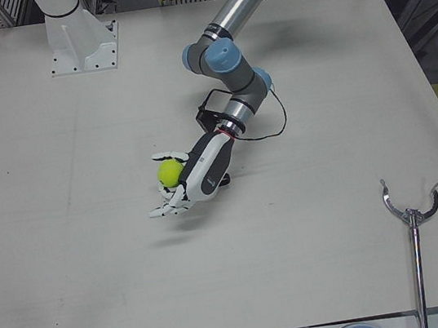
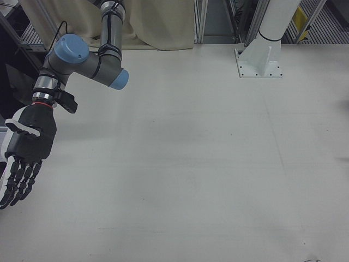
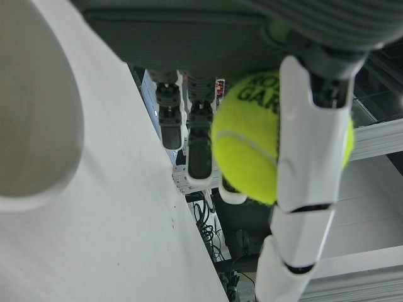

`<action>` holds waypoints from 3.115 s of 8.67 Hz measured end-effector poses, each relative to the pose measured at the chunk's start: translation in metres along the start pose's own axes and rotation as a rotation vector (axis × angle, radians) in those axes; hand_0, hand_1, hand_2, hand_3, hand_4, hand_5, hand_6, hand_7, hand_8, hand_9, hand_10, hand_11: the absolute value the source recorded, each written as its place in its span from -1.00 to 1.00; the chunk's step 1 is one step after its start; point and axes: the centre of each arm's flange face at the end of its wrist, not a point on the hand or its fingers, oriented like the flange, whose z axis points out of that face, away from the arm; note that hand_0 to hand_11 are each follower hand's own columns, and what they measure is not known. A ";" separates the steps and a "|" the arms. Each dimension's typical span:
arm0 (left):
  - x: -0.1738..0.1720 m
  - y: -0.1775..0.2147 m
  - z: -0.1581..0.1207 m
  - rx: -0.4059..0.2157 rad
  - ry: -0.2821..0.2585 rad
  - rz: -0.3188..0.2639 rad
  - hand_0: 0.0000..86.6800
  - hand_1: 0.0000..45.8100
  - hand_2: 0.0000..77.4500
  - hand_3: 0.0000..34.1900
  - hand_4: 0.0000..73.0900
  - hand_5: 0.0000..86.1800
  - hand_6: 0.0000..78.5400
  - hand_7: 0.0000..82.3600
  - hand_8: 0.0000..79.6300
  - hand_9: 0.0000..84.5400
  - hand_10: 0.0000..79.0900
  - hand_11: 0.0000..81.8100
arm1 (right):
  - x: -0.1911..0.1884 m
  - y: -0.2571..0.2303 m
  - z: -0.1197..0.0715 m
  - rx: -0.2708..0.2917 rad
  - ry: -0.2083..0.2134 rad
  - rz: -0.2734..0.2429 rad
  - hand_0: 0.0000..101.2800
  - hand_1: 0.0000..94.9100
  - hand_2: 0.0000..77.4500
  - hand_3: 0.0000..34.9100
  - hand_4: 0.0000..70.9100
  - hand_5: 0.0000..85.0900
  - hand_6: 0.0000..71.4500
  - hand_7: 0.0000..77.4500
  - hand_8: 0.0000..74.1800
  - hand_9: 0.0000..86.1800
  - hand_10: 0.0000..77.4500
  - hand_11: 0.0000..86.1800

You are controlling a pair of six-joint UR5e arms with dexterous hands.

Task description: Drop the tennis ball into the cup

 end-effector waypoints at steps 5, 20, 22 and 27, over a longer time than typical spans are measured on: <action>-0.003 -0.017 -0.025 0.008 -0.003 -0.002 0.54 0.10 -0.65 -1.00 -0.82 -0.46 0.72 0.05 0.01 0.15 -0.60 -0.36 | 0.000 0.000 0.000 0.000 0.000 0.000 -1.00 -0.99 -0.99 -1.00 -1.00 -1.00 -1.00 -1.00 -1.00 -1.00 -1.00 -0.99; 0.213 0.027 -0.067 0.094 0.250 0.043 0.48 0.14 -0.93 -1.00 -0.75 -0.71 -0.33 -0.51 -0.74 -0.72 -0.81 -0.64 | 0.000 0.000 0.000 0.000 0.000 -0.001 -1.00 -0.99 -0.99 -1.00 -1.00 -1.00 -1.00 -1.00 -1.00 -1.00 -1.00 -0.99; 0.231 0.011 -0.080 0.139 0.273 0.057 0.48 0.14 -0.93 -1.00 -0.75 -0.65 -0.07 -0.56 -0.71 -0.72 -0.78 -0.65 | 0.000 0.000 0.000 0.000 0.000 0.000 -1.00 -0.99 -0.99 -1.00 -1.00 -1.00 -1.00 -0.99 -1.00 -1.00 -1.00 -0.99; 0.273 -0.027 -0.114 0.220 0.320 0.081 0.55 0.21 -0.94 -1.00 -0.72 -0.67 -0.13 -0.52 -0.69 -0.75 -0.81 -0.61 | 0.000 0.000 0.000 0.000 0.000 0.000 -1.00 -0.99 -0.99 -1.00 -1.00 -1.00 -1.00 -0.99 -1.00 -1.00 -1.00 -0.99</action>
